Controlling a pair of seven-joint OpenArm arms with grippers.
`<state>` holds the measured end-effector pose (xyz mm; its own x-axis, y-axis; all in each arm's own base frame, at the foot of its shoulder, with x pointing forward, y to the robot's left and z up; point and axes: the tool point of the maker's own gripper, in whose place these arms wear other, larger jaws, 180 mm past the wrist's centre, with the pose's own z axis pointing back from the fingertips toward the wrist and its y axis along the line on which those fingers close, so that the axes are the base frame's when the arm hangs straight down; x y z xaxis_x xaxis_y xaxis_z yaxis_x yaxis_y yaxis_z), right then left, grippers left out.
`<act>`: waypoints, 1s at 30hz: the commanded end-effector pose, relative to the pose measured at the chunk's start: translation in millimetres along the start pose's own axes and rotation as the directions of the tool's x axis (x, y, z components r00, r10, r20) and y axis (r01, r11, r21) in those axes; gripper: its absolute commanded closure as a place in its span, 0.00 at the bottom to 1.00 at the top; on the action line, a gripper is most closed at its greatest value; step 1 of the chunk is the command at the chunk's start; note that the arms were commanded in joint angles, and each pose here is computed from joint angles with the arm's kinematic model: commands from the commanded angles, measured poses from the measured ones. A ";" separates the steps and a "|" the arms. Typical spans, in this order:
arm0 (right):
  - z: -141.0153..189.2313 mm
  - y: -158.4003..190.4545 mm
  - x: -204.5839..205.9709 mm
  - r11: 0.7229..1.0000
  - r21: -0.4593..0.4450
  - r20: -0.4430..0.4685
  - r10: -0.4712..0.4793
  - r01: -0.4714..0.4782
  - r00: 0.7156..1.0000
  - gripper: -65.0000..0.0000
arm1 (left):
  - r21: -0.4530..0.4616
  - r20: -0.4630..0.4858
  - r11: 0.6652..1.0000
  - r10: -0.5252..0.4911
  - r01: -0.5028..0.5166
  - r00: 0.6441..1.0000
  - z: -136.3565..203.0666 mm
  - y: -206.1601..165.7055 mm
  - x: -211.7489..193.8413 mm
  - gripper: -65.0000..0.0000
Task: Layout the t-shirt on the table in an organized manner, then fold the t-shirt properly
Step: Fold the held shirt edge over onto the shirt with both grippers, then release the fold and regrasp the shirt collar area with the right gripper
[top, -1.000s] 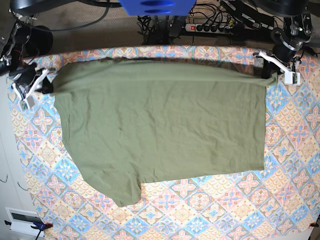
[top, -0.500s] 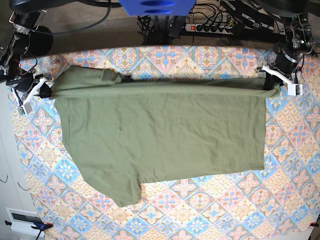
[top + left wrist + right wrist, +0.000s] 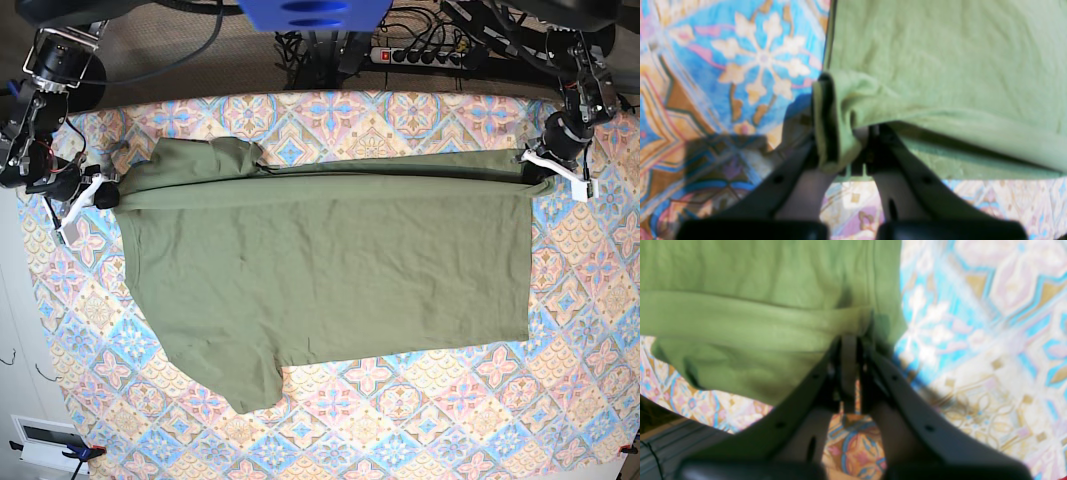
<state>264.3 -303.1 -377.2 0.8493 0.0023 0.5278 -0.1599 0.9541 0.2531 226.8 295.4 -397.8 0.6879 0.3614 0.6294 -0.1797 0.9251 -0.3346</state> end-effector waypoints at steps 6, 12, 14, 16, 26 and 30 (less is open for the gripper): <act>13.3 -7.5 17.7 0.999 -0.024 0.051 0.025 -0.024 0.998 0.68 | -0.015 0.000 0.999 -0.029 0.029 1.000 -0.3 -5.7 20.4 0.75; 40.0 -9.8 -3.7 0.995 -0.085 0.039 0.061 -0.057 0.997 0.56 | -0.020 -0.005 0.999 -0.027 0.027 1.000 0.7 -6.8 18.6 0.40; 45.6 -0.8 -7.6 0.991 -0.090 0.027 0.105 -0.103 0.994 0.56 | -0.020 -0.006 0.999 -0.028 0.028 1.000 1.0 -6.9 18.3 0.37; 50.2 6.7 -14.8 0.986 -0.092 0.009 0.138 -0.137 0.990 0.56 | -0.020 -0.007 0.999 -0.027 0.027 1.000 1.2 -6.6 17.7 0.38; 28.0 28.3 -46.4 0.988 -0.007 -0.091 0.155 -0.157 0.984 0.56 | -0.032 0.008 0.998 -0.061 0.061 0.998 7.8 -15.8 22.0 0.38; 20.5 36.3 -53.2 0.987 0.024 -0.114 0.164 -0.162 0.980 0.56 | -0.038 -0.001 0.996 -0.085 0.085 0.996 16.2 -21.9 17.2 0.38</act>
<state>192.9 -269.7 -391.5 0.8837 0.1845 0.4302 -0.2939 0.9340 0.2031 229.6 278.9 -374.9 0.7099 0.2917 0.6411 -0.1019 0.9432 -0.3163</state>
